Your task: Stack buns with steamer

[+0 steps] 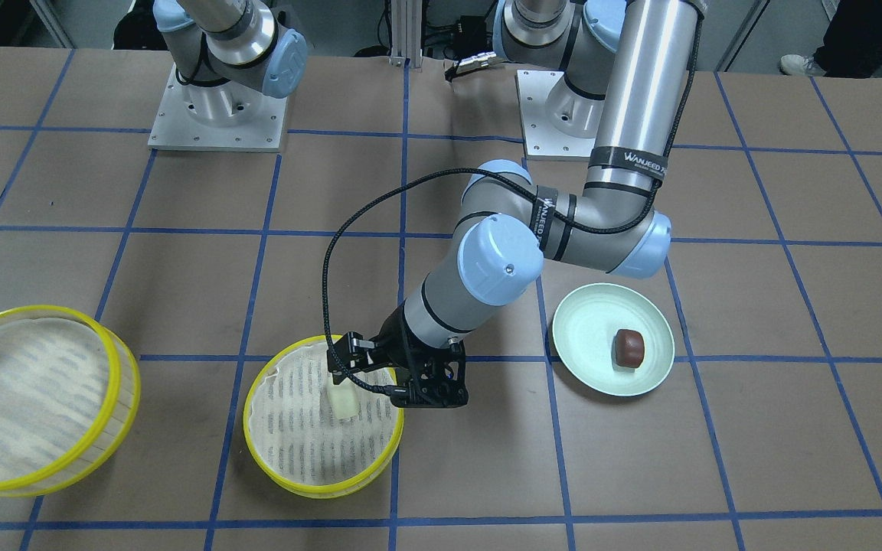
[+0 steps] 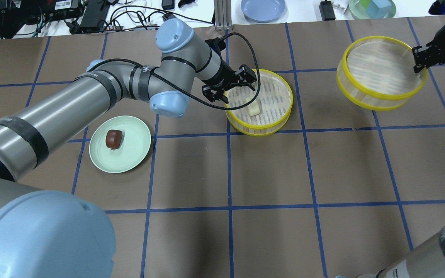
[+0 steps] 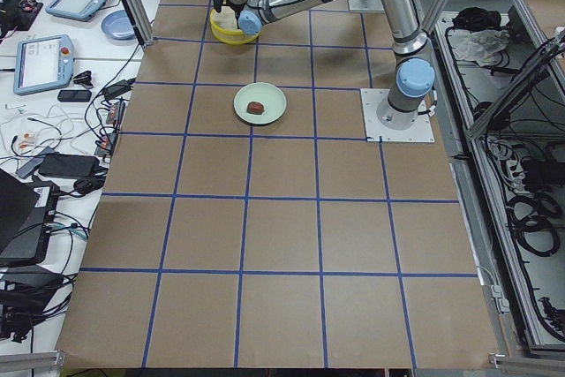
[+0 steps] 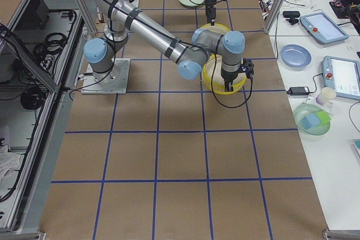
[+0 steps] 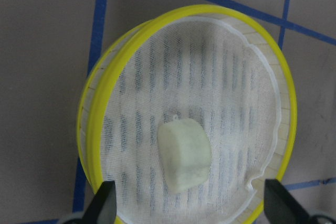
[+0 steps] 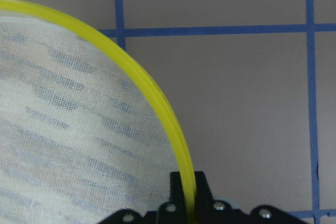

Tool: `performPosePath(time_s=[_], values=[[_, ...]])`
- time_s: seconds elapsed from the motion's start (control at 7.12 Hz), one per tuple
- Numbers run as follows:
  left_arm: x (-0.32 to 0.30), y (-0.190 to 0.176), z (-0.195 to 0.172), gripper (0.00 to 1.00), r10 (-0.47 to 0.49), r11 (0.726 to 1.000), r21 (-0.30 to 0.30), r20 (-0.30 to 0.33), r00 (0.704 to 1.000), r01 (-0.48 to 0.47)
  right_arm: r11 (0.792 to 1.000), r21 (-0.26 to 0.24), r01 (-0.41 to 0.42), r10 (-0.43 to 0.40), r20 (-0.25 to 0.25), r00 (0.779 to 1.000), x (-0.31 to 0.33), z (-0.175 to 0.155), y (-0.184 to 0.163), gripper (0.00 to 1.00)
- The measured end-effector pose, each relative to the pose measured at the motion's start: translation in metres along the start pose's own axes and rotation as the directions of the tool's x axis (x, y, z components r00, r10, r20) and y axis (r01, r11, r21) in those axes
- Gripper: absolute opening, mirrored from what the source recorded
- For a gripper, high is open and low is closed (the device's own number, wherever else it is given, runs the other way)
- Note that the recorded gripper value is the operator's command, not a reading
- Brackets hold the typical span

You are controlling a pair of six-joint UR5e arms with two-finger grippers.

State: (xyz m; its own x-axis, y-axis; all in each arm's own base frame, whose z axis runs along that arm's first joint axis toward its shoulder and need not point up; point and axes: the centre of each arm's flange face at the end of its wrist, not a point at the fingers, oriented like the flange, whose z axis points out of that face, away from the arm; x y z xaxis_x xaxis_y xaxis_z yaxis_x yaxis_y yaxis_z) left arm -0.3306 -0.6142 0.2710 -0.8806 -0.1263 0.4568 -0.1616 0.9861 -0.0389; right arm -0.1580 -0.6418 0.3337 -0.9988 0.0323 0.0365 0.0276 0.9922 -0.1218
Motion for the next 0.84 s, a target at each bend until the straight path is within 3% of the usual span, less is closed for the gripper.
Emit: performPosePath(time_s=[0.42,0.56,0.84], values=[[-0.061,-0.041,-0.100,1.00,0.120,0.992,0.020,0.185,0.975,-0.126,0.997,-0.006,-0.073,0.073,-0.011,0.997,-0.068,-0.006,-0.001,0.00],[-0.091,-0.048,-0.129,1.00,0.163,0.986,-0.008,0.264,0.950,-0.167,0.994,-0.004,-0.105,0.105,-0.015,0.994,-0.097,-0.010,0.000,0.00],[-0.160,-0.055,-0.174,1.00,0.269,0.963,-0.118,0.407,0.873,-0.242,0.986,-0.009,-0.165,0.165,-0.050,0.985,-0.158,-0.010,0.003,0.00]])
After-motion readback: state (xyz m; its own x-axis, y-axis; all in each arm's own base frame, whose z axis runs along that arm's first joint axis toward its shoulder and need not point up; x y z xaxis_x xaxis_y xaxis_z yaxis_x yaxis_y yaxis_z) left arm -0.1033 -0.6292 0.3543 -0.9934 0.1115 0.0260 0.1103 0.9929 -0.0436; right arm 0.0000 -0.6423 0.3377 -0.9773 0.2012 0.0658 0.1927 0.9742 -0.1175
